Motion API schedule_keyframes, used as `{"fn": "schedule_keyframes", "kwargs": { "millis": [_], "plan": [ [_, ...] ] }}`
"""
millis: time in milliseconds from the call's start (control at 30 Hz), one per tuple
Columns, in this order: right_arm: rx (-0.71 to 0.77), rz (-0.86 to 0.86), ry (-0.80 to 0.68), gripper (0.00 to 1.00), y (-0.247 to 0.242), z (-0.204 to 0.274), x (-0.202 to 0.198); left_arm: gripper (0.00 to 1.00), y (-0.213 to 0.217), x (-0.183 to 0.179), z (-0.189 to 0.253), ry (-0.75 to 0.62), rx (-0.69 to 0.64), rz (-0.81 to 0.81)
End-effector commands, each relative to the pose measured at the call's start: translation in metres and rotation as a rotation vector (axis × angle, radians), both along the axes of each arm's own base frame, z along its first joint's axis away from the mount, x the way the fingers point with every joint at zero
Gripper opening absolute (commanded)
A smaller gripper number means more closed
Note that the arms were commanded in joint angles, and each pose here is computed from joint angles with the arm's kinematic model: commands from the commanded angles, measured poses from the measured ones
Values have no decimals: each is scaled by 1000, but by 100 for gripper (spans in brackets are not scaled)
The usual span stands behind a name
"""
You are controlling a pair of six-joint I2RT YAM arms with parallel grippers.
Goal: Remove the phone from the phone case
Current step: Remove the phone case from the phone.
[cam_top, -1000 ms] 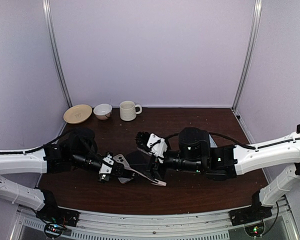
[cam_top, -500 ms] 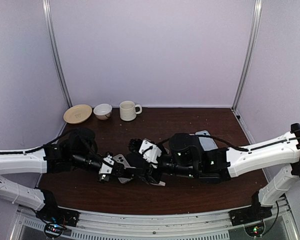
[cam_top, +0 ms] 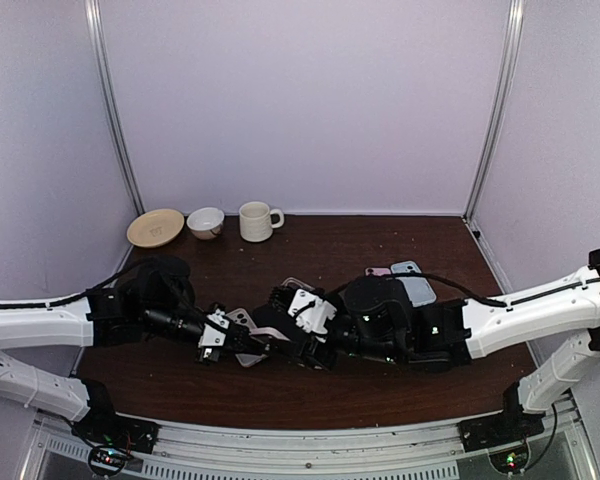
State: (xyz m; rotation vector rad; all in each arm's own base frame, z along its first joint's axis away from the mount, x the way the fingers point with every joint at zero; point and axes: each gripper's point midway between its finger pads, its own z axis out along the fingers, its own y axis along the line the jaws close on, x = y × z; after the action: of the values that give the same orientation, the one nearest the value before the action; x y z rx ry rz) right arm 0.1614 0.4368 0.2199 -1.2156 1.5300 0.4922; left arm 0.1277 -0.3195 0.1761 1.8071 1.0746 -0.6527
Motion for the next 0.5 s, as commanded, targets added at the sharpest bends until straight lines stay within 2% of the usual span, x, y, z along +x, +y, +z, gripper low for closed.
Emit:
{"fn": "schedule_keyframes", "kwargs": {
  "millis": [0,167,467],
  "plan": [
    [-85,-67,34,72,-28,-26,4,0,-11,2,53,-117,-171,-31],
    [-124,-93,83,71,-43,-49,1,0,-9,4,58,-142,-187,-13],
    [-235,-213,53,72,-74,-74,14,0,-7,0,68,-161,-232,-26]
  ]
}}
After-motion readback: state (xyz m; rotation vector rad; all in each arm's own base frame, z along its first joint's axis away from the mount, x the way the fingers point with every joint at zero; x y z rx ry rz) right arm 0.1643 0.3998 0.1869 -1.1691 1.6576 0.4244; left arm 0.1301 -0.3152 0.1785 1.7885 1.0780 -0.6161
